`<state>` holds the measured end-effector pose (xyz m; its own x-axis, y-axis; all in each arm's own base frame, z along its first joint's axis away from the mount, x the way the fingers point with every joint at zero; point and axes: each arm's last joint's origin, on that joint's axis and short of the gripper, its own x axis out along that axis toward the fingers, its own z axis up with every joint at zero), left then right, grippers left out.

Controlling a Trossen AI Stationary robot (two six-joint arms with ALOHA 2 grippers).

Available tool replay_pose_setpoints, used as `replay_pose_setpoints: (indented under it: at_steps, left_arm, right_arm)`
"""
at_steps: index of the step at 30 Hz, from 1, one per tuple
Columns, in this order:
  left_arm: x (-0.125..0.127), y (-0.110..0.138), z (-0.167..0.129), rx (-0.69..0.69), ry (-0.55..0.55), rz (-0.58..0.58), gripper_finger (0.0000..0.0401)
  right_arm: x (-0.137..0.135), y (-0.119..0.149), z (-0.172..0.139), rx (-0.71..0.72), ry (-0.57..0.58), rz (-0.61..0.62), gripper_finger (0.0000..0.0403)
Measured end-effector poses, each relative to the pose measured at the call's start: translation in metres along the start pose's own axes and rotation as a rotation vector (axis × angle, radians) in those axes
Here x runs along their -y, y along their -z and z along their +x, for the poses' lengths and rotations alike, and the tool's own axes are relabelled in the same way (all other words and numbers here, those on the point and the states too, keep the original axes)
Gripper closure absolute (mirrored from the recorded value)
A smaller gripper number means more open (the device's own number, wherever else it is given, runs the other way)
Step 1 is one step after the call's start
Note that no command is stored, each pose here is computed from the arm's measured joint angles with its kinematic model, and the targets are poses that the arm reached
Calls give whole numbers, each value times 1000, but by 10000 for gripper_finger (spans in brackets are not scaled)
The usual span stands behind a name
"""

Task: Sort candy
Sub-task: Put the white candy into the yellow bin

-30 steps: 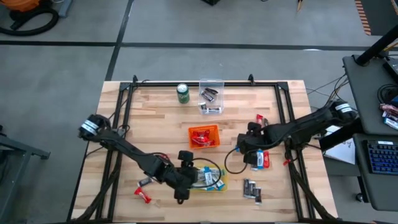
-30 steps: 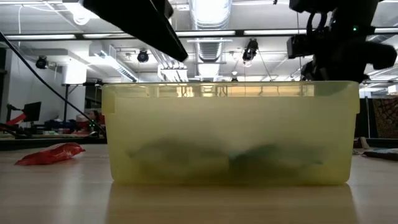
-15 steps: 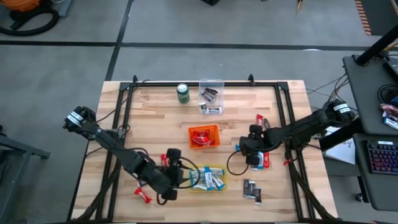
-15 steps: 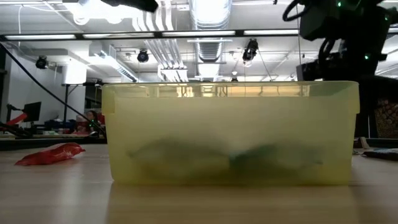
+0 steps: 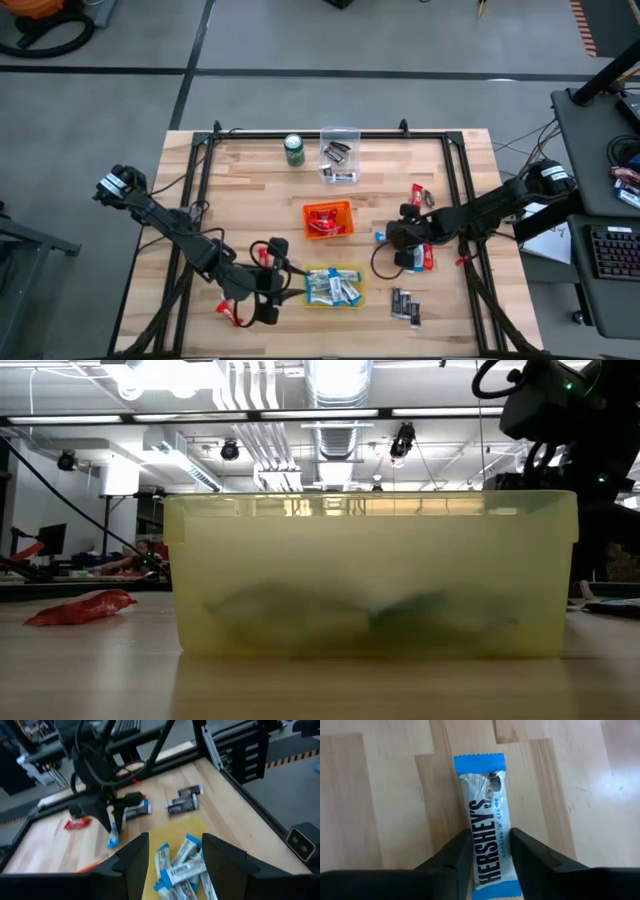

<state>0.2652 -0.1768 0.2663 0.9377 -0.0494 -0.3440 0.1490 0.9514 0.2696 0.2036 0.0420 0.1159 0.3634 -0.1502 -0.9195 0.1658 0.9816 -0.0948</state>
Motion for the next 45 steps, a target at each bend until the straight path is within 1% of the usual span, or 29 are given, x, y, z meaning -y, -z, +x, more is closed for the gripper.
replay_pose_setpoints:
  at_steps: [6,13,19,23,26,28,30,34,37,39,42,45]
  left_arm:
    - [2,3,4,-3,0,11,235]
    - [3,5,4,-6,0,-21,235]
    - [3,6,4,-10,0,-24,235]
    - [3,6,4,-12,0,-24,235]
    - [3,6,4,-14,0,-28,235]
    - [3,6,4,-14,-1,-41,235]
    - [2,6,4,-16,-13,-46,235]
    - [0,7,4,-21,-90,-47,235]
    - [-2,7,4,-21,-169,-47,235]
    - [-3,7,4,-22,-214,-48,235]
    - [-4,7,3,-21,-243,-55,235]
    - [-4,6,2,-14,-243,-82,235]
  right_arm:
    - [0,-5,-1,50,9,11,379]
    - [0,-16,-12,94,16,-15,389]
    - [0,-29,-30,228,-21,11,390]
    - [-5,-39,-43,400,-82,49,390]
    - [-18,-53,-56,625,-178,49,390]
    - [-30,-62,-66,789,-241,21,390]
    - [-42,-67,-71,917,-288,-27,390]
    - [-66,-72,-67,1095,-312,-140,390]
    - [-80,-75,-54,1189,-304,-190,390]
    - [-86,-76,-40,1194,-291,-206,390]
    - [-95,-81,-22,1159,-318,-170,387]
    - [-102,-83,-9,1094,-348,-126,361]
